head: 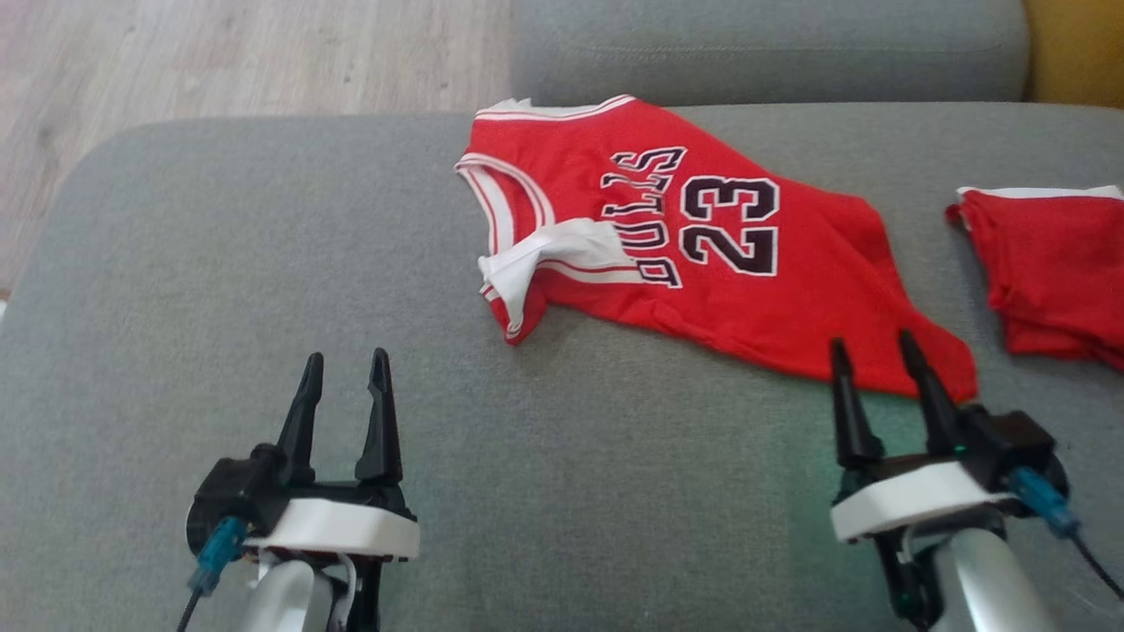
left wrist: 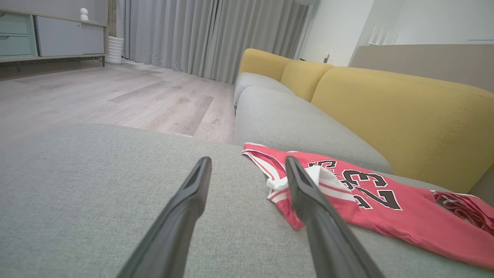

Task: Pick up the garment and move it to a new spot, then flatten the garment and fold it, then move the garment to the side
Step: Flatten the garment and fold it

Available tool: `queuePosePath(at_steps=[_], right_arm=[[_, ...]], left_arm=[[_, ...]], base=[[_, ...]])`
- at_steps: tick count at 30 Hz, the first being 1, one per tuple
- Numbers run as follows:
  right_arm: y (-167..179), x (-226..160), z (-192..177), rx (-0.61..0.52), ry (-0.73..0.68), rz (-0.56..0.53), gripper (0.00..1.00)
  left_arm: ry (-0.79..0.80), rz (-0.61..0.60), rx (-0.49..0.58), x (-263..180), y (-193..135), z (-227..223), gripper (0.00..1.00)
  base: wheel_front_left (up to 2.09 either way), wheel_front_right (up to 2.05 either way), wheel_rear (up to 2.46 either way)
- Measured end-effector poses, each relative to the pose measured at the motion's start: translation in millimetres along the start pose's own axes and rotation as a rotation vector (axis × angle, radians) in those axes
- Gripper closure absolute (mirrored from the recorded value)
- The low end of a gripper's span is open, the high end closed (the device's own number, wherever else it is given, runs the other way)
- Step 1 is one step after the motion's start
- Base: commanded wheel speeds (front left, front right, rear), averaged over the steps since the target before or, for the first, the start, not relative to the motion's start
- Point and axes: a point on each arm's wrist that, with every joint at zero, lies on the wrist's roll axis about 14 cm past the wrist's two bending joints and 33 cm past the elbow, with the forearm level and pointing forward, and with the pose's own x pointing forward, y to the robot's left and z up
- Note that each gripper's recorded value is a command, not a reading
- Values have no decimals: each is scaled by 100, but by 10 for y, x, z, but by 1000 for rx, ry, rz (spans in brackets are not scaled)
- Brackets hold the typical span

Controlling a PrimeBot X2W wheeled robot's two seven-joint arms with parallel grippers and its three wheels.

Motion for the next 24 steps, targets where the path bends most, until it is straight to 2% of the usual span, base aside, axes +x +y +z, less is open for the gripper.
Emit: queuePosePath(at_steps=[3,8,12,24], right_arm=[[199,114,-34,-11,20,66,0],[701,511,89,-9,27,225,0],[1065,895,-62,-34,156,338,0],[1209,1436,-687,-64,461,374,0]], left_arm=[[12,12,1,-14,42,-39,0],[17,37,0,-1,131,-49,0],[16,60,-5,24,214,-30,0],[33,144,-13,-102,451,-44,0]], base=[[0,0,0],[0,0,0],[0,0,0],[0,0,0]])
